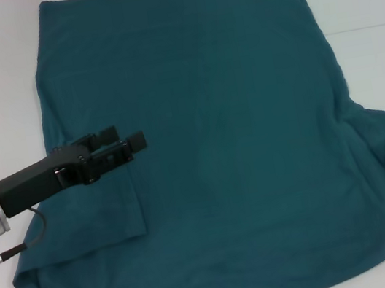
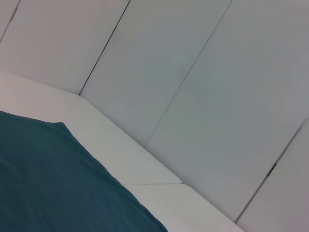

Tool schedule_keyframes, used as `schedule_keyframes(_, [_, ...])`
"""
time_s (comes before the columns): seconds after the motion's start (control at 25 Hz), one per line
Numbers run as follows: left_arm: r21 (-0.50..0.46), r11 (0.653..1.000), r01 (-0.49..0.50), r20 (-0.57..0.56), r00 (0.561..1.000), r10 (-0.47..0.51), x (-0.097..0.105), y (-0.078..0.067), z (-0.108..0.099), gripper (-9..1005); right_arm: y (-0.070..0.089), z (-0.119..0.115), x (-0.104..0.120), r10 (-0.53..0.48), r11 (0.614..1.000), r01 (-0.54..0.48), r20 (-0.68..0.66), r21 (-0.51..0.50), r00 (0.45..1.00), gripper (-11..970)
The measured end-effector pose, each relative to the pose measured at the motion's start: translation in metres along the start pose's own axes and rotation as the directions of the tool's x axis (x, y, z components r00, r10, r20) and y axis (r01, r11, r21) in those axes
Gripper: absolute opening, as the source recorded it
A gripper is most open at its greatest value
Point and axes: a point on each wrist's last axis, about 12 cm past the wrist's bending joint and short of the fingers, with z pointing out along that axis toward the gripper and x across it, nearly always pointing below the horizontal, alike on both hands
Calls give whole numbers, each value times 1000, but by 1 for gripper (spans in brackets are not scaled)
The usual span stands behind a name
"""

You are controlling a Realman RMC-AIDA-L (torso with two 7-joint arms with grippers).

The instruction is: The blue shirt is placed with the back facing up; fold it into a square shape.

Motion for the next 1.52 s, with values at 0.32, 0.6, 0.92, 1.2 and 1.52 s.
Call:
schedule_keyframes(0.32, [1,1000,0,0,1000,0,0,0,0,862,-1,3,-4,-19,1000,19,18,18,1000,24])
schedule_keyframes(0.6, [8,1000,-2,1,1000,2,-1,-1,3,862,-4,2,-9,-26,999,25,32,38,999,31])
schedule_keyframes(0.92, [15,1000,-5,-16,1000,5,2,-2,5,862,-3,1,-18,-34,999,32,58,30,998,40])
schedule_keyframes(1.2, [15,1000,-5,-19,1000,5,3,-2,5,862,-2,-2,-23,-72,997,72,49,14,996,47])
schedule_keyframes(1.52, [26,1000,1,-20,1000,-1,5,-3,5,861,-4,-13,-35,-105,994,105,48,-10,993,56])
